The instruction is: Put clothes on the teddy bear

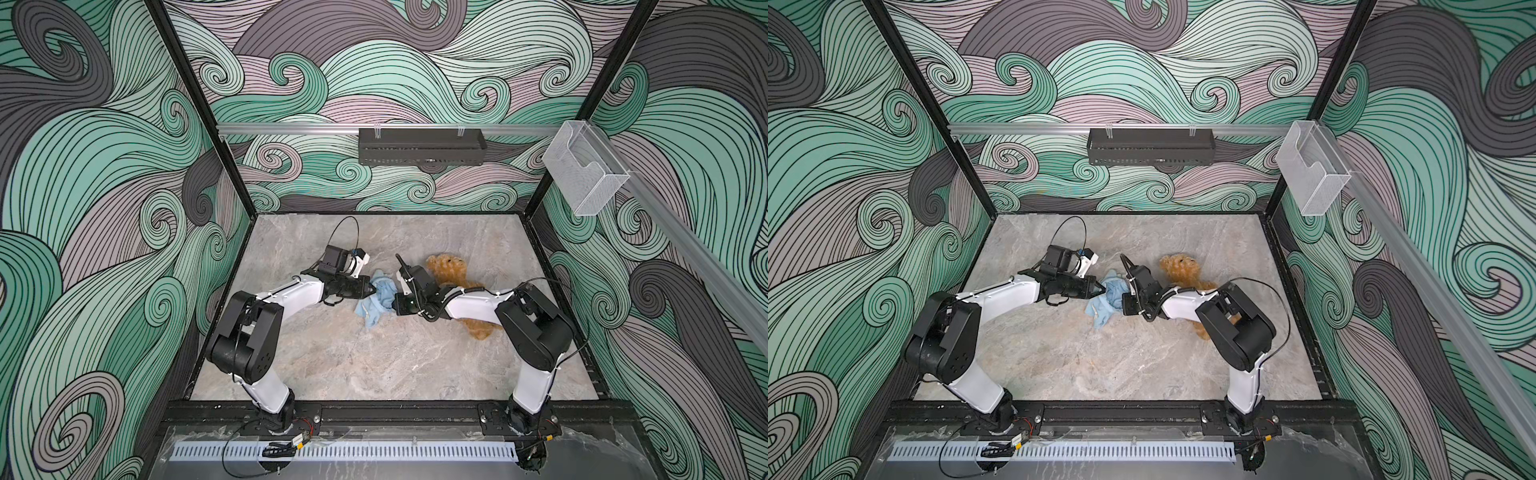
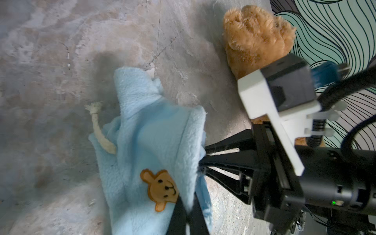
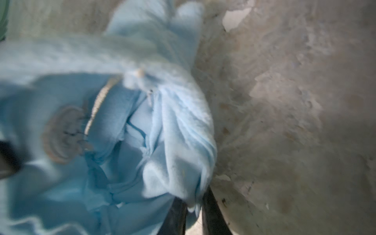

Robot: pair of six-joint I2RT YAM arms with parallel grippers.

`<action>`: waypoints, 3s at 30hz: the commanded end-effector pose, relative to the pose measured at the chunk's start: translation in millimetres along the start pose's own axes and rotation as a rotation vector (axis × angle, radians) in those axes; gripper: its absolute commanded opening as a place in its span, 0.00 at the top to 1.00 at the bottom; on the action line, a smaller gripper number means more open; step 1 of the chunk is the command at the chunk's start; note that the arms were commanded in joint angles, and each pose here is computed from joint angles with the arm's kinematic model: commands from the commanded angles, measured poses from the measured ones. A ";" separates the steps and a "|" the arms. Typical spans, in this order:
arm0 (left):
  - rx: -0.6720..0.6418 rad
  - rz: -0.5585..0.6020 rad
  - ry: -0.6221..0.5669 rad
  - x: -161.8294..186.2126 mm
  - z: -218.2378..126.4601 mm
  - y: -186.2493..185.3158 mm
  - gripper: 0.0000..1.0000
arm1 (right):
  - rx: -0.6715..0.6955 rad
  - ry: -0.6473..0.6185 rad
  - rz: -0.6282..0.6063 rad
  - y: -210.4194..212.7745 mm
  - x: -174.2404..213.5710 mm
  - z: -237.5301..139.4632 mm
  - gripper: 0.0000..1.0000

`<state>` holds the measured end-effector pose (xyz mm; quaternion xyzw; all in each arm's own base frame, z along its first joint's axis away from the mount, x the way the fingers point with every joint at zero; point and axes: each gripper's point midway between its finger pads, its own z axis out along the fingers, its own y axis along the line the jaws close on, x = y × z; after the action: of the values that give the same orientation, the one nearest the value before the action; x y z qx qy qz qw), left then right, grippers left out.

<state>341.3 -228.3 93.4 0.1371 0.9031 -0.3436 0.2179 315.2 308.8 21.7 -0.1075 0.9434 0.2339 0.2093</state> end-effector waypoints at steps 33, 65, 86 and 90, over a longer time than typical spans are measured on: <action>-0.027 -0.001 -0.017 -23.1 3.5 2.5 1.00 | 0.290 -0.187 0.015 -168.1 -108.9 -102.6 0.01; 0.140 0.280 0.107 -30.3 4.3 -31.5 1.00 | -0.397 -0.009 -0.407 39.2 8.9 -109.4 0.58; 0.254 0.321 0.201 -9.6 2.4 -44.4 1.00 | -0.658 0.085 -0.306 43.6 -2.1 -64.1 0.67; 0.266 0.309 0.237 -1.1 4.4 -43.1 1.00 | -0.537 0.024 -0.231 26.7 -19.0 -49.3 0.69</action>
<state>337.0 -258.3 118.4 0.3306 0.8458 -0.3839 0.1672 285.9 307.3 73.5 -0.2955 0.8259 0.4570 0.1473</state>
